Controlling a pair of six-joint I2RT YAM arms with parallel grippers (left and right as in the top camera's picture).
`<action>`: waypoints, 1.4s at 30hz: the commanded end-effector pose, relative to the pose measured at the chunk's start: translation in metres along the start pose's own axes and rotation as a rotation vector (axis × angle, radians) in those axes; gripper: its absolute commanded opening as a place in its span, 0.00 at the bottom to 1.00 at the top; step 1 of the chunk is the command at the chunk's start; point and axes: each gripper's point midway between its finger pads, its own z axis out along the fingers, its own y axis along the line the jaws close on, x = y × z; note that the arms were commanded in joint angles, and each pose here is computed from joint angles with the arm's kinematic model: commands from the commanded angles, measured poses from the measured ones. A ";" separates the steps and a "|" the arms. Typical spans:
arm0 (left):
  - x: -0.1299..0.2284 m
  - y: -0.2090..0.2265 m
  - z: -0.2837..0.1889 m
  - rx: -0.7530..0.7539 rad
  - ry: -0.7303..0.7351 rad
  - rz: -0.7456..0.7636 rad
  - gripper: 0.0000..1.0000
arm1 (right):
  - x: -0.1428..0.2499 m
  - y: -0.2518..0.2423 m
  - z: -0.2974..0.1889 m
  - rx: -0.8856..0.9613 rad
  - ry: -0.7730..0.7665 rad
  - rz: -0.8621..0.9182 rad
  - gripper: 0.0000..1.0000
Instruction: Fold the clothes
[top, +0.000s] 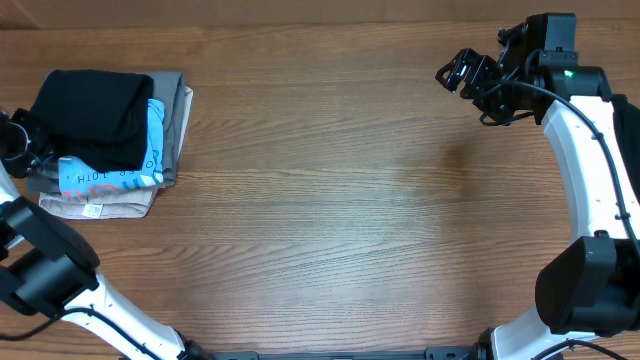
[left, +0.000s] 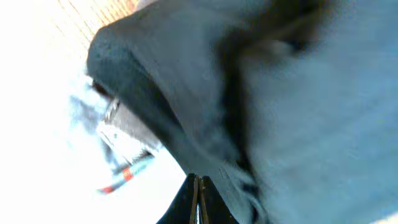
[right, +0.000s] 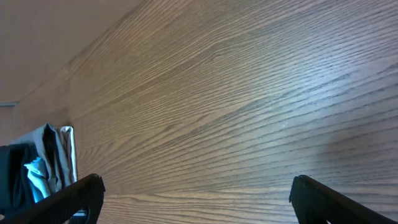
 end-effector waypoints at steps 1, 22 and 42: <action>0.002 -0.045 -0.106 0.173 -0.180 0.020 0.04 | -0.002 -0.001 -0.001 -0.001 -0.008 -0.006 1.00; 0.151 -0.200 -0.188 0.414 -0.166 0.427 1.00 | -0.002 -0.001 -0.001 -0.001 -0.007 -0.006 1.00; 0.156 -0.204 -0.187 0.418 -0.158 0.441 1.00 | -0.003 -0.001 -0.001 -0.001 -0.008 -0.006 1.00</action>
